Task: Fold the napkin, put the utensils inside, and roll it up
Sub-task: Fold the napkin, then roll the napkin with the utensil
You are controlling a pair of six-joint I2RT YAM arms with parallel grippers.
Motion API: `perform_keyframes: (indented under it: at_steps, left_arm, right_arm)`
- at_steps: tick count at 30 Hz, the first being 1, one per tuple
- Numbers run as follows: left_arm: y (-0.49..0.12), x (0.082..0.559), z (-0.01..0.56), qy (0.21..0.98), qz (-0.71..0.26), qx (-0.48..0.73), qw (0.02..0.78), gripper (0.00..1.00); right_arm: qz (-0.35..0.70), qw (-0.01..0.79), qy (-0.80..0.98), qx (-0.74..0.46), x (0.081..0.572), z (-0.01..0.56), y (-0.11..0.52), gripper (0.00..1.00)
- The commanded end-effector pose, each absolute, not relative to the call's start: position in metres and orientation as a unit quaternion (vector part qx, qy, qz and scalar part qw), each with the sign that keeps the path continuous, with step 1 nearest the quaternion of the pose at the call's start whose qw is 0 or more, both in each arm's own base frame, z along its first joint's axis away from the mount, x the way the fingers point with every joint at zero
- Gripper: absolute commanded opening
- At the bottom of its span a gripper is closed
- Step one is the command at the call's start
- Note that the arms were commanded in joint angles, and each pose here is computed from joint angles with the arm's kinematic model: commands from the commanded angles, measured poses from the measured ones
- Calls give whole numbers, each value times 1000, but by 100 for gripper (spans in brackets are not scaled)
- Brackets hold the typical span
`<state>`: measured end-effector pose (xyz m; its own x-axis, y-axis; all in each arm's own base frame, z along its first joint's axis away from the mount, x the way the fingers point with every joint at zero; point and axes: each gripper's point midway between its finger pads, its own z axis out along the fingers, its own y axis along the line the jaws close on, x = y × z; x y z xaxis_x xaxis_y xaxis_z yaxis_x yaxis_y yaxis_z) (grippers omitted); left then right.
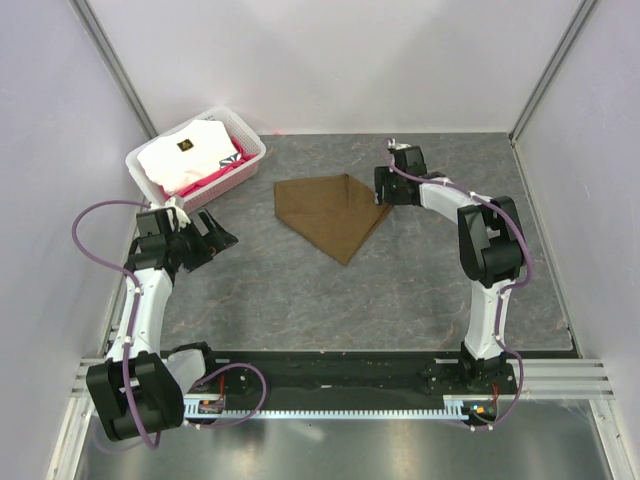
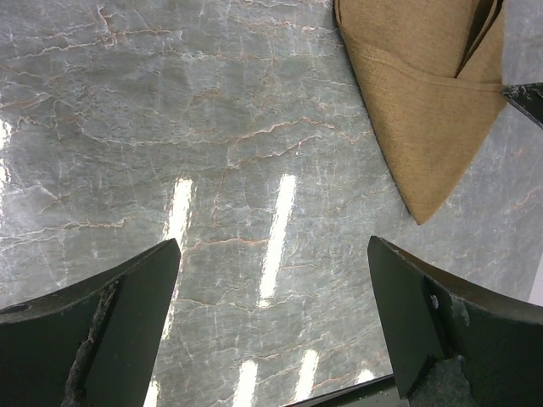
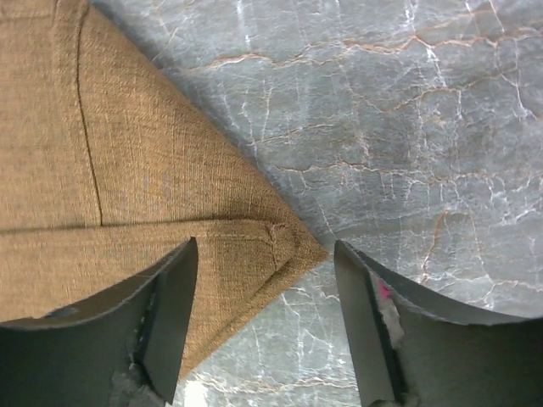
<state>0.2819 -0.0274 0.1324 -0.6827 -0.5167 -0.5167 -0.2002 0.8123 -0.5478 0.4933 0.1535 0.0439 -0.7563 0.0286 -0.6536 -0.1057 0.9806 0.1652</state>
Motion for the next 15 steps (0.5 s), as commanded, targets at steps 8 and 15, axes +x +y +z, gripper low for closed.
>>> perform_keyframes:
  at_steps: [8,15]
  left_arm:
    - [-27,290,152,872,-237,-175,392,99]
    - [-27,291,154,872,-235,-165,397,98]
  right_arm:
    - [206,349,913,-54,512,63,135,75]
    - [246,325,911,-65,511,42,128,74]
